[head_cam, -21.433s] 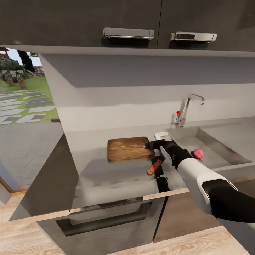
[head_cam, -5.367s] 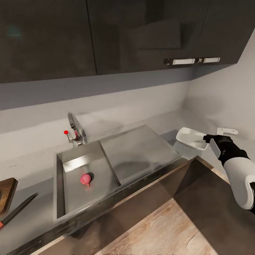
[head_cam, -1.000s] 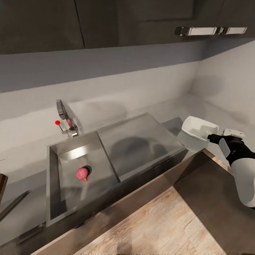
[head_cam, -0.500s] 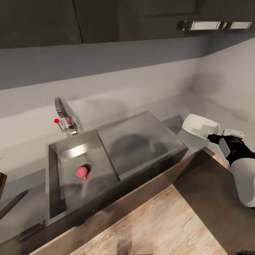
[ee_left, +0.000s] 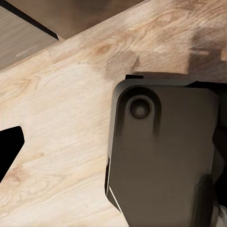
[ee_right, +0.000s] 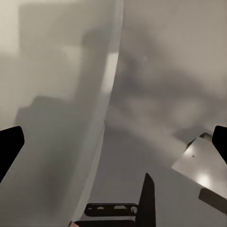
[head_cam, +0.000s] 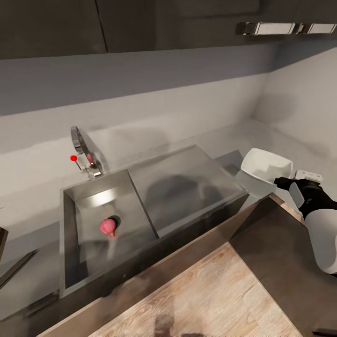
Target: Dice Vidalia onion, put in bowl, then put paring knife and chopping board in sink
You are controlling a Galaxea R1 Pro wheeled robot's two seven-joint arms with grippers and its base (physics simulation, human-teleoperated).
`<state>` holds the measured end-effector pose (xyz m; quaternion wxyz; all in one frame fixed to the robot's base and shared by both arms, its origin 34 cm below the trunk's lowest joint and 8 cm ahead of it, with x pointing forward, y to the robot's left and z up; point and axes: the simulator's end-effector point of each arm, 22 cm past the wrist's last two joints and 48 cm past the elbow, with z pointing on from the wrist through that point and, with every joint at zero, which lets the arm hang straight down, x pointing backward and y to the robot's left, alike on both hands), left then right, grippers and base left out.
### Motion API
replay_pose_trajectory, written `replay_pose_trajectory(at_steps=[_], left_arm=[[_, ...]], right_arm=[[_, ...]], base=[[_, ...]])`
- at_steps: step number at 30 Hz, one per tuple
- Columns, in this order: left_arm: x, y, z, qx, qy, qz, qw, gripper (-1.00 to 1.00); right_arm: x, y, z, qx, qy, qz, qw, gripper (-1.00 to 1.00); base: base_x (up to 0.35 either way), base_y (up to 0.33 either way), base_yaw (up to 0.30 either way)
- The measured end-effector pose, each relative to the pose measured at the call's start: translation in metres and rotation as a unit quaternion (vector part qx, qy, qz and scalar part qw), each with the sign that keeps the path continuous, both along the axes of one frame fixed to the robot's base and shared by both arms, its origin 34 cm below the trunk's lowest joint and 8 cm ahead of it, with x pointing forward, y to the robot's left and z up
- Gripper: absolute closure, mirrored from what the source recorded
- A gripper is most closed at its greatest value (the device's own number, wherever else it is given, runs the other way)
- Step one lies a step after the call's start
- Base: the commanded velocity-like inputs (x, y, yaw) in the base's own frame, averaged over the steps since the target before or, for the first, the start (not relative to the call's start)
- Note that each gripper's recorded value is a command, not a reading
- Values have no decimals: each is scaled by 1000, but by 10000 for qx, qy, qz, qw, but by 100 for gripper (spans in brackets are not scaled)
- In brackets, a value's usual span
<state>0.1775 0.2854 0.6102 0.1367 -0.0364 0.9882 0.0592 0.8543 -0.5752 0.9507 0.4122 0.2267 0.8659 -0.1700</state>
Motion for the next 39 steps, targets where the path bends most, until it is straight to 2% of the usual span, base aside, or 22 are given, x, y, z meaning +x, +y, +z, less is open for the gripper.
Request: replay_pose_trajectory(at_steps=[8, 9, 39], left_arm=[[-2, 0, 0, 0, 21, 0, 10000, -100], [-2, 0, 0, 0, 23, 0, 10000, -100], [-2, 0, 0, 0, 30, 0, 10000, -100]], right_arm=[[0, 0, -3, -3, 21, -1, 10000, -100], [0, 0, -3, -4, 22, 0, 10000, 100], [1, 1, -3, -22, 28, 21, 10000, 100]], base=[[0, 0, 0], [0, 0, 0], [0, 0, 0]])
